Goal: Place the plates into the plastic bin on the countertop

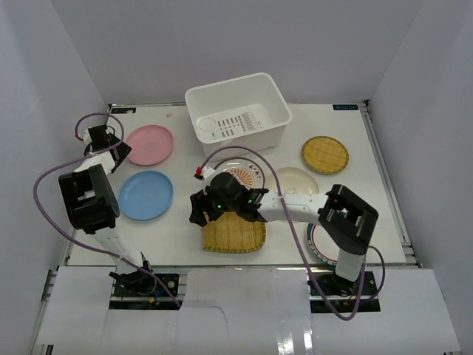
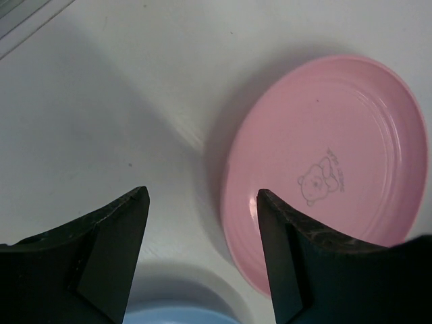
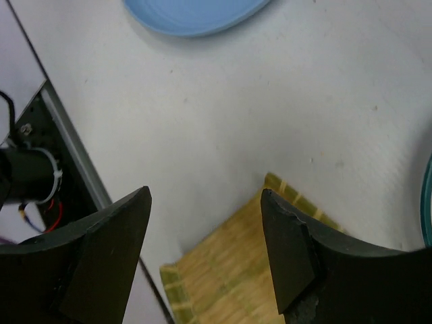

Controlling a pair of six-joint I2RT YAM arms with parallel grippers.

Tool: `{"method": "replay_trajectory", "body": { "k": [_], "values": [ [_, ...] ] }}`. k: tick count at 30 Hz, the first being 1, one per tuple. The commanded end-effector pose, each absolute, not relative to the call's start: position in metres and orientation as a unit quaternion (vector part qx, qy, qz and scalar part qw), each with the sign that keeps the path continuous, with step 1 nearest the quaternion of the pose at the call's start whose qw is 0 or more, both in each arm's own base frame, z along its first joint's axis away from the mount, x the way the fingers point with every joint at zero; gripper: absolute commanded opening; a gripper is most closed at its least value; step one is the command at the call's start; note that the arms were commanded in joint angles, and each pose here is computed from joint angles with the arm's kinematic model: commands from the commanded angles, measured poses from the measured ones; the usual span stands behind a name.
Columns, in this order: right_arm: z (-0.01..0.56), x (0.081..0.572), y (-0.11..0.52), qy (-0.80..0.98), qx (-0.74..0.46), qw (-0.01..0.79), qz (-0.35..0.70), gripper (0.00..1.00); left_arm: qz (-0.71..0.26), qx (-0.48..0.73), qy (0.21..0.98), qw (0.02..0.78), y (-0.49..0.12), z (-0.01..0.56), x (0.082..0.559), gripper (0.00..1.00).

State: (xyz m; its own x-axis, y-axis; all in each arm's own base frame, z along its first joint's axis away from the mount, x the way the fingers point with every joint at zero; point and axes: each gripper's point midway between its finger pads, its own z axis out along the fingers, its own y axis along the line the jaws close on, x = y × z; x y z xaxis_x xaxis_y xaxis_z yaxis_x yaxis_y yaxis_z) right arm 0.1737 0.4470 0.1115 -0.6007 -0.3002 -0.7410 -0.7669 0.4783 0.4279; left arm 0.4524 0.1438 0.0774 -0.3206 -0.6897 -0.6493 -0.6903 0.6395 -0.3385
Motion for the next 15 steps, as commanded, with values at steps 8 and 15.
{"method": "replay_trajectory", "body": {
  "k": [8, 15],
  "values": [
    [0.11, 0.253, 0.547, 0.814, -0.28, 0.367, 0.354, 0.84, -0.076, -0.393, 0.816, 0.417, 0.145, 0.062, 0.504, 0.7],
    [0.072, 0.293, 0.569, 0.835, -0.255, 0.396, 0.286, 0.79, -0.08, -0.394, 0.824, 0.398, 0.144, 0.041, 0.508, 0.62]
  ]
}}
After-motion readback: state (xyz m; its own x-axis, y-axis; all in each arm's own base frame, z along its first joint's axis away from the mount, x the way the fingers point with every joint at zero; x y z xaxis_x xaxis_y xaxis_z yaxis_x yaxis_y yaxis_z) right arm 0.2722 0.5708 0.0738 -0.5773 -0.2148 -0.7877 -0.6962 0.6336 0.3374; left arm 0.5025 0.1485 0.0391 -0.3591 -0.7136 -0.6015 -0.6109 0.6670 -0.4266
